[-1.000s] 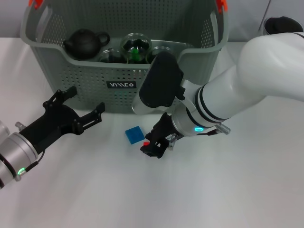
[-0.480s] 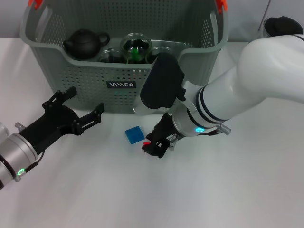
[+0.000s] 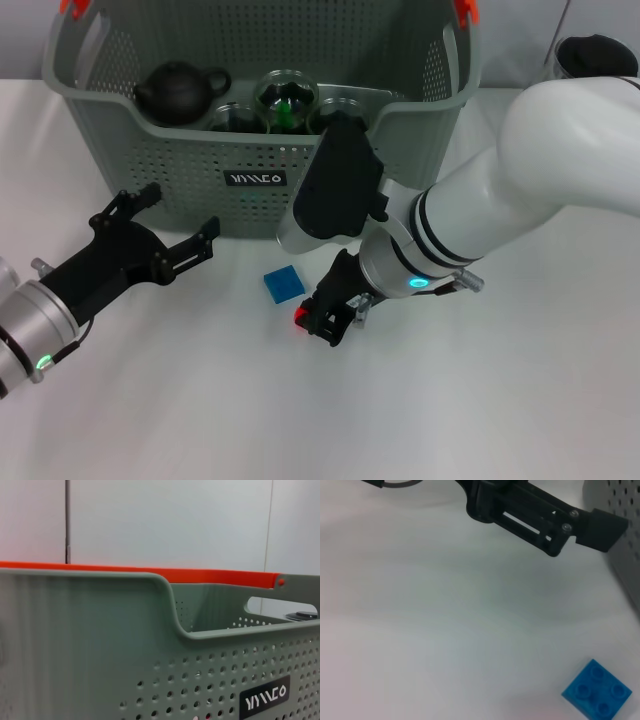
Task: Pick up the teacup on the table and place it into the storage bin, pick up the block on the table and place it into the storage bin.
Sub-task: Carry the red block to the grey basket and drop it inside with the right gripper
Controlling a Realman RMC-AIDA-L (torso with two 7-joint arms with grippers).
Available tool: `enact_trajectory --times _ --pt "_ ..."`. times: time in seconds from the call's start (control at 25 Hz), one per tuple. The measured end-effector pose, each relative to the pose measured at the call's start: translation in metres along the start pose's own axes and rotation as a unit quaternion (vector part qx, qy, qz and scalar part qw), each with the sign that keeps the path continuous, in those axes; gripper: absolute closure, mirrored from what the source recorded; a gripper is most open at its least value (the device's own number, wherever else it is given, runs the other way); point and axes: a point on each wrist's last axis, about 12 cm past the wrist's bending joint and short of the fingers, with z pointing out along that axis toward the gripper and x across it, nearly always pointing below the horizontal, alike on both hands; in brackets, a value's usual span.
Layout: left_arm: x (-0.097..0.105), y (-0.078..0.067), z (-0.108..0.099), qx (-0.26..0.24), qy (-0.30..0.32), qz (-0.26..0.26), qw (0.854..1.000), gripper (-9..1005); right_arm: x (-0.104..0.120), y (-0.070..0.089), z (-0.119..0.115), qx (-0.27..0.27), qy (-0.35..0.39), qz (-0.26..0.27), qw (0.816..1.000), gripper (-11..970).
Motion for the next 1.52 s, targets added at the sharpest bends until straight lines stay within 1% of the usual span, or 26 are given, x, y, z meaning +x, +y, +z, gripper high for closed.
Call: enact_trajectory --times 0.12,0.24,0.36,0.44,0.52,0.68,0.8,0.84,0.92,0.96,1.0,1.08,1.12,1.2,1.28,1.36,1.4,1.52 --pt "0.0 0.0 -0.001 0.0 0.0 0.0 1.0 65 -0.002 0.001 -0.003 -0.005 -0.001 0.001 1.0 844" --pt "0.001 0.0 -0.001 -0.001 0.001 -0.001 1.0 65 -0.004 0.002 -0.009 -0.009 0.001 0.01 1.0 844" --pt "0.001 0.0 -0.001 -0.003 0.0 -0.001 1.0 65 -0.004 -0.001 -0.022 -0.005 0.003 0.038 0.999 844" --pt "0.001 0.001 -0.002 -0.004 0.0 -0.002 1.0 66 -0.003 -0.006 -0.036 0.006 0.001 0.062 0.998 844" --pt "0.001 0.001 -0.002 -0.005 0.0 -0.002 1.0 66 -0.001 -0.009 -0.052 0.017 -0.006 0.083 0.996 843" --pt "0.001 0.002 -0.001 -0.006 0.001 -0.002 1.0 66 -0.004 -0.012 -0.094 0.024 -0.041 0.097 0.994 843" --pt "0.0 0.003 0.001 -0.007 0.002 0.0 1.0 67 -0.012 -0.014 -0.134 -0.002 -0.091 0.106 0.99 843" --pt "0.0 0.003 0.001 -0.007 0.002 0.0 1.0 67 -0.016 -0.013 -0.146 -0.02 -0.111 0.108 0.988 843" --pt "0.0 0.003 0.001 -0.007 0.002 0.0 1.0 67 -0.021 -0.017 -0.17 -0.036 -0.154 0.113 0.981 843" --pt "-0.001 0.003 0.001 -0.007 0.002 0.0 1.0 67 -0.024 -0.021 -0.181 -0.033 -0.175 0.116 0.977 843" --pt "-0.001 0.003 0.001 -0.007 0.002 0.001 1.0 67 -0.026 -0.027 -0.189 -0.018 -0.194 0.121 0.973 843" --pt "-0.001 0.003 0.001 -0.006 0.002 0.001 1.0 67 -0.029 -0.041 -0.198 0.025 -0.219 0.13 0.967 844" --pt "-0.001 0.003 0.002 -0.006 0.002 0.001 1.0 67 -0.032 -0.05 -0.197 0.046 -0.226 0.132 0.964 844" --pt "-0.001 0.002 0.002 -0.005 0.002 0.001 1.0 68 -0.039 -0.065 -0.188 0.082 -0.224 0.137 0.961 831" --pt "-0.001 0.002 0.002 -0.006 0.002 0.001 1.0 68 -0.047 -0.08 -0.172 0.103 -0.201 0.141 0.964 819" --pt "-0.001 0.002 0.002 -0.006 0.002 0.001 1.0 68 -0.053 -0.092 -0.151 0.116 -0.173 0.145 0.967 806" --pt "-0.001 0.002 0.002 -0.005 0.002 0.001 1.0 68 -0.055 -0.095 -0.14 0.118 -0.159 0.146 0.969 799" --pt "-0.001 0.002 0.002 -0.006 0.002 0.001 1.0 68 -0.059 -0.101 -0.12 0.116 -0.134 0.143 0.974 780"
